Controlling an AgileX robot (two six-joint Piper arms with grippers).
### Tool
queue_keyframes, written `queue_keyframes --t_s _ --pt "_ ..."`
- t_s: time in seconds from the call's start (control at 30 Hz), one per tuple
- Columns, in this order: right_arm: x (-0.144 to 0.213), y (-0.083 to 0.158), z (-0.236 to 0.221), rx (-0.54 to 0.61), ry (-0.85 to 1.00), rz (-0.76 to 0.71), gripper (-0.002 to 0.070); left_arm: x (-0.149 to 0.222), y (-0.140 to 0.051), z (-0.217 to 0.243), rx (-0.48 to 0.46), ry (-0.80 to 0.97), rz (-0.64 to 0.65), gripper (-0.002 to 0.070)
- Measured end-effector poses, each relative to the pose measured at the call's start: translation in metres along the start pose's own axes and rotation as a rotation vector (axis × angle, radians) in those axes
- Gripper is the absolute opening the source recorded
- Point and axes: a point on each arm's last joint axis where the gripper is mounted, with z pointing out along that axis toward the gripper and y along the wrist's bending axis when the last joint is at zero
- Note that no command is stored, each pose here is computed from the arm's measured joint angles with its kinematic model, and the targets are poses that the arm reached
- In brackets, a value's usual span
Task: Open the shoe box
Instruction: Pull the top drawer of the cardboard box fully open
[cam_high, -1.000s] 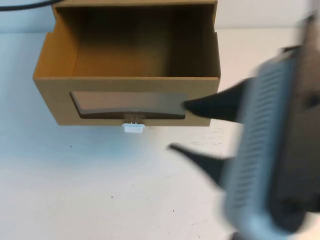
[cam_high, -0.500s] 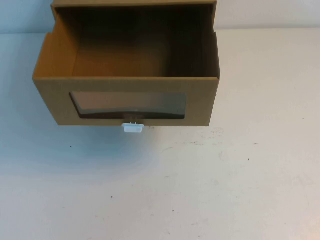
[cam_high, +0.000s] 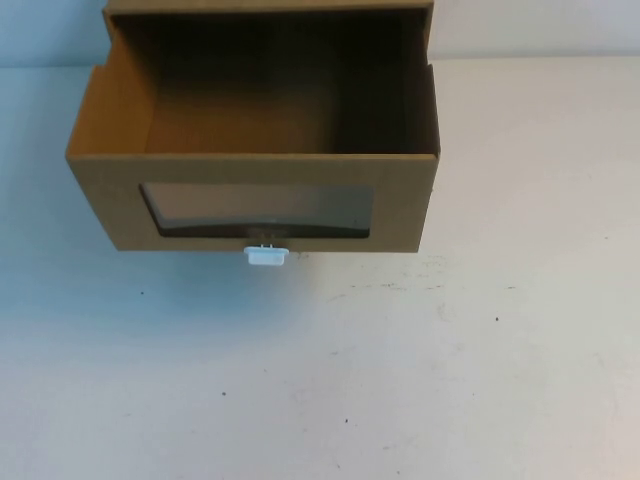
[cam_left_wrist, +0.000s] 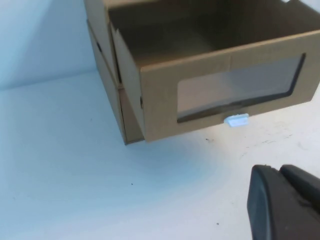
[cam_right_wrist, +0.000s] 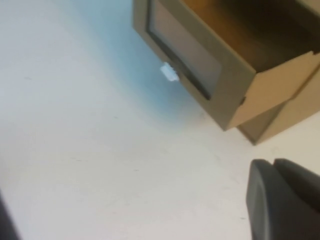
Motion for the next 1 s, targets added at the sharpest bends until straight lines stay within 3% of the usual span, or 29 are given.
queue_keyframes --t_s 0.23,0.4,0.73,1.0 --pt "0.038 -0.019 -0.05 -0.072 -0.141 0.121 -0.0013 0.034 0.007 0.035 -0.045 -0.091 -0.075 -0.0002" --pt "0.07 -0.02 -0.038 -0.013 -0.155 0.198 -0.0013 0.057 0.013 0.065 -0.078 -0.114 -0.102 -0.0002" --pt "0.083 -0.012 0.01 0.187 -0.186 -0.007 -0.0013 0.096 0.016 0.093 -0.092 -0.038 -0.131 -0.0002" --pt "0.088 -0.006 0.016 0.14 -0.152 0.011 -0.0014 0.095 0.016 0.092 -0.093 -0.044 -0.131 -0.0002"
